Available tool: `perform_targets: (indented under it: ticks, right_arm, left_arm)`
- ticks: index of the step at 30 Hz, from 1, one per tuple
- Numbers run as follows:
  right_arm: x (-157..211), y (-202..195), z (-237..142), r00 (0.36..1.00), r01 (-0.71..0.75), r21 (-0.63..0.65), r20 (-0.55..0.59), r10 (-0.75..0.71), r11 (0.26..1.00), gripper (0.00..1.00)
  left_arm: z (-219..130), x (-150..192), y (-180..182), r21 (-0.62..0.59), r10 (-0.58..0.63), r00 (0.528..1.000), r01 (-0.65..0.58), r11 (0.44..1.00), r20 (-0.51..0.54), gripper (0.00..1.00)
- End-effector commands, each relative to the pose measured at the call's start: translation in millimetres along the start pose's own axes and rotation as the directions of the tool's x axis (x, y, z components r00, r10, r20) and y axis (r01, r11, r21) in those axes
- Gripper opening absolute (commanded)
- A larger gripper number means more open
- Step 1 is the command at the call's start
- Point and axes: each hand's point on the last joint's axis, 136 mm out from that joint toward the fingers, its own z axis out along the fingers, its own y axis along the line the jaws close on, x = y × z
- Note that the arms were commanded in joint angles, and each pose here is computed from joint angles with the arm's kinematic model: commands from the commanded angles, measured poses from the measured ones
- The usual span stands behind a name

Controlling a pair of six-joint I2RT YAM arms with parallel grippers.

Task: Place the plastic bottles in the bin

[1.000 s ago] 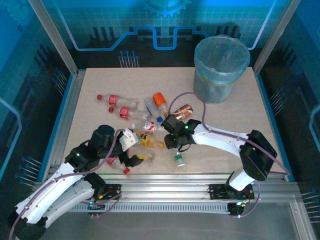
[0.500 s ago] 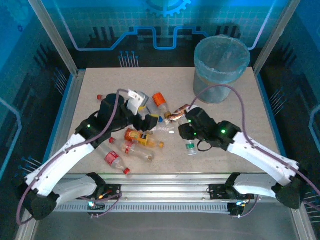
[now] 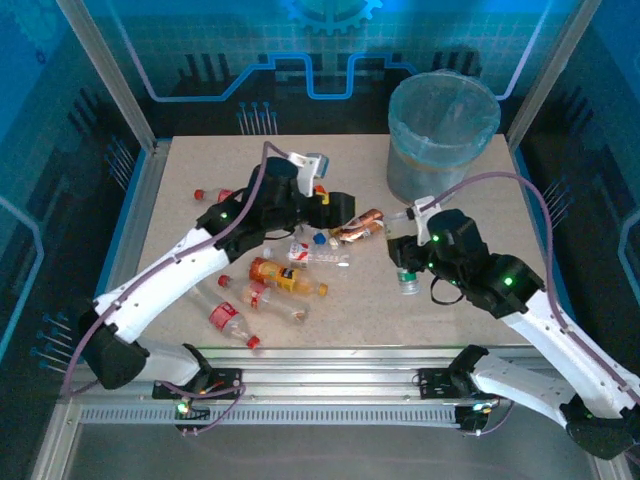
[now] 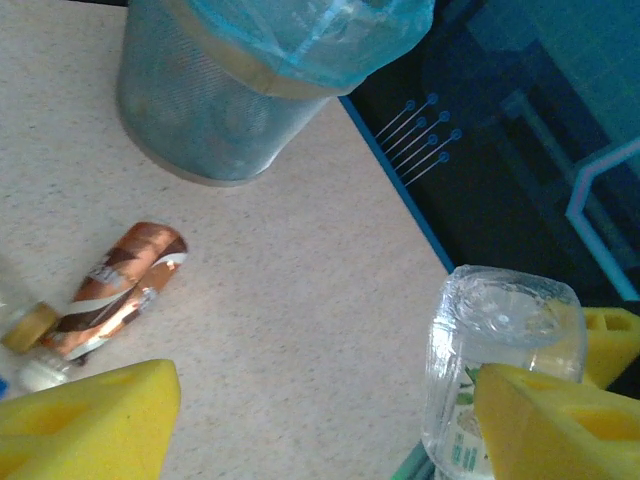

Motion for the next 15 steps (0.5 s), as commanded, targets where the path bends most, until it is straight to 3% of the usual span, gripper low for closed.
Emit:
perform_targets:
  ticks: [1, 5, 15]
  right_arm:
    - [-19, -3, -20, 0.998, 0.027, -0.023, 0.063, -0.025, 0.999, 0.48]
    - [-35, -8, -29, 0.994, 0.031, -0.022, 0.102, -0.029, 0.999, 0.48]
    - [-110, -22, -36, 0.972, 0.075, 0.053, 0.221, -0.085, 0.996, 0.48]
  left_arm:
    - [11, -20, -16, 0.019, -0.062, 0.998, 0.062, 0.998, 0.027, 0.78]
    - [31, -40, -23, 0.007, -0.037, 0.999, 0.037, 0.999, 0.029, 0.78]
    - [57, -108, -55, 0.053, 0.051, 0.986, -0.060, 0.997, 0.156, 0.78]
